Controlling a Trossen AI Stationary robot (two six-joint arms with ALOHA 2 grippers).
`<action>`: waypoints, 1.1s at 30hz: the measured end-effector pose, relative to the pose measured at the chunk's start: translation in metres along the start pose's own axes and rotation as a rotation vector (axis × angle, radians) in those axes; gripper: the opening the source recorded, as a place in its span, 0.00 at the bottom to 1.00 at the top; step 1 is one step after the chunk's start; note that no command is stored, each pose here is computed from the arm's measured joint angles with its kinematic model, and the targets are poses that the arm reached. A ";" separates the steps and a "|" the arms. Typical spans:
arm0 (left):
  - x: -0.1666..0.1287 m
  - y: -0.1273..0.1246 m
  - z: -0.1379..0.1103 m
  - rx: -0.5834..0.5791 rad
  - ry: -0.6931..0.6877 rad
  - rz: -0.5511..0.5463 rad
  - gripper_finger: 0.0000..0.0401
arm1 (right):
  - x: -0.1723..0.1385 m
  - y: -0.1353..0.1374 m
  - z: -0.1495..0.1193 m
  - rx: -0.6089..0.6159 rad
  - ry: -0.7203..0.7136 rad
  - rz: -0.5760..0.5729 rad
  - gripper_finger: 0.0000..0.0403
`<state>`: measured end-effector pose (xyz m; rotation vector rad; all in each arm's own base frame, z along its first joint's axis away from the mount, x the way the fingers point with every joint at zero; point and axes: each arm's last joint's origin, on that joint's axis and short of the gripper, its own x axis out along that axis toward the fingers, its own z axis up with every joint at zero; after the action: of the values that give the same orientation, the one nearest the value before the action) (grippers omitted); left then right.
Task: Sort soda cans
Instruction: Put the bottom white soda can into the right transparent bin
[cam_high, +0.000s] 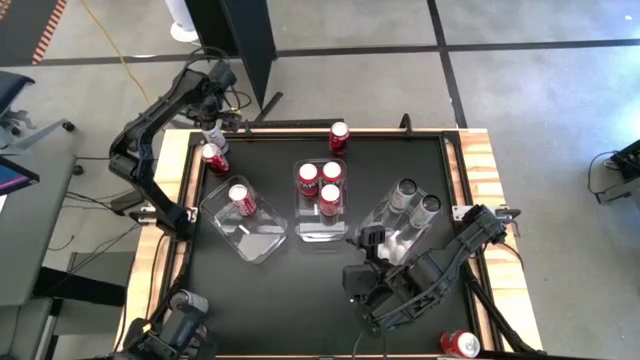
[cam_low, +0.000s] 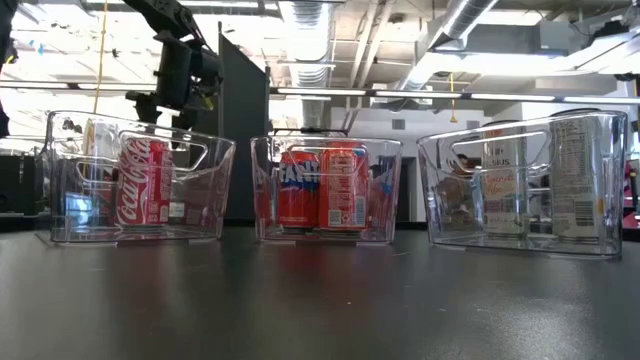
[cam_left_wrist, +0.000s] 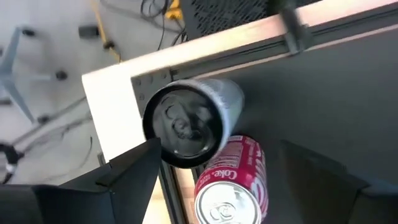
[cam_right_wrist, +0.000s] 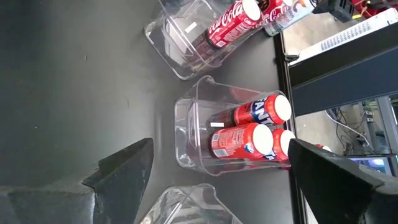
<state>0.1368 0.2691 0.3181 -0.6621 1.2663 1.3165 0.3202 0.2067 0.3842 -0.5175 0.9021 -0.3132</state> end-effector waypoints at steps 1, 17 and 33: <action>-0.004 -0.001 -0.001 0.018 -0.023 -0.006 0.79 | 0.000 0.000 0.000 0.001 0.001 -0.001 0.96; -0.088 -0.009 -0.042 0.056 -0.375 -0.125 0.89 | 0.013 -0.014 0.003 0.031 0.017 -0.056 0.96; -0.111 -0.031 -0.161 0.096 -0.560 -0.263 0.88 | 0.062 -0.071 0.016 0.004 0.074 -0.085 0.96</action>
<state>0.1413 0.0782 0.3699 -0.3397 0.7518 1.1093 0.3669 0.1235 0.3899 -0.5447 0.9526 -0.4133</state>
